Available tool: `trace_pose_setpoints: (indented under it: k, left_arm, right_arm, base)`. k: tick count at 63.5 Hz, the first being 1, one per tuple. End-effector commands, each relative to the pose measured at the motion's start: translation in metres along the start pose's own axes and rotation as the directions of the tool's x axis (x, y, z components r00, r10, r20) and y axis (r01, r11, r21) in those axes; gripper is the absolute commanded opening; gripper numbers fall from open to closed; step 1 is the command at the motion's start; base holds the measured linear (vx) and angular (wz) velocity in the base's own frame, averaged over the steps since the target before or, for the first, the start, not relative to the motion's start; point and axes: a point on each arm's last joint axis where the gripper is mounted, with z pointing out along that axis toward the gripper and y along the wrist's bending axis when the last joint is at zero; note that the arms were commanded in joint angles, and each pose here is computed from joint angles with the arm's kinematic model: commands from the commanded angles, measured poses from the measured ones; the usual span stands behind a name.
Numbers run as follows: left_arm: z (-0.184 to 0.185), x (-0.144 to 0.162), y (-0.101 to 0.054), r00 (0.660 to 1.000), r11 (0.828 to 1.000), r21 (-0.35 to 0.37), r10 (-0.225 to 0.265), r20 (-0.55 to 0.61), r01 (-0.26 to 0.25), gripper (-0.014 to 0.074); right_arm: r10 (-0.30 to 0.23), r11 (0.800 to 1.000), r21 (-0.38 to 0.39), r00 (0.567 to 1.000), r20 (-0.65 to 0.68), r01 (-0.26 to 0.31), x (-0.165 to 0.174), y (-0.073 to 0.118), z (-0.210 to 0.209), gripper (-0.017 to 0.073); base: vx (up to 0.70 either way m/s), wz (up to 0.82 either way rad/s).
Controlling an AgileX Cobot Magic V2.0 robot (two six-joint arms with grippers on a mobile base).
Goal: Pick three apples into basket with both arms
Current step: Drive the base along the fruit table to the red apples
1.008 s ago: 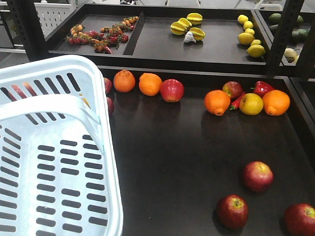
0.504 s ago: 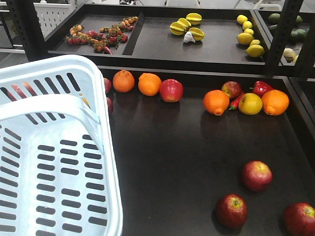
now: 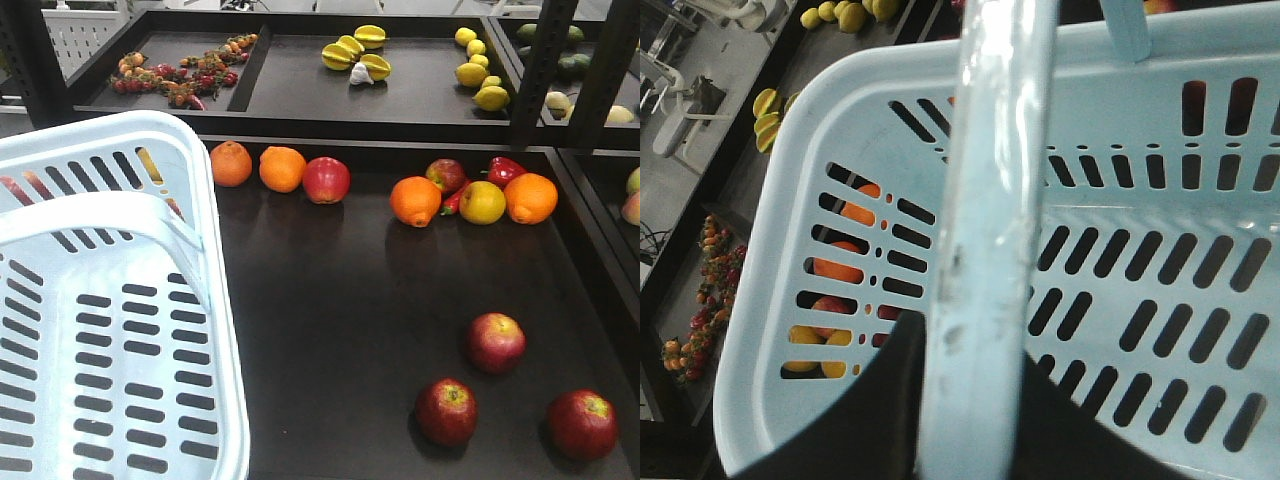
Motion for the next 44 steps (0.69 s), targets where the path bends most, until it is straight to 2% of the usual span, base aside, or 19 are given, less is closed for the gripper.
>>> trace_pose_setpoints:
  k: [1, 44]
  left_arm:
    - [-0.0086, -0.0114, 0.0100, 0.995, 0.997, -0.078, -0.011, 0.100, 0.018, -0.0008]
    - [-0.0086, -0.0114, 0.0100, 0.995, 0.997, -0.078, -0.011, 0.100, 0.018, -0.0008]
  right_arm:
    - [-0.010, 1.000, -0.003, 0.998, 0.065, 0.010, -0.0020, 0.0003, -0.0007, -0.0009]
    - [-0.010, 1.000, -0.003, 0.998, 0.065, 0.010, -0.0020, 0.0003, -0.0007, -0.0009]
  base:
    - [-0.02, -0.10]
    - [-0.04, -0.14]
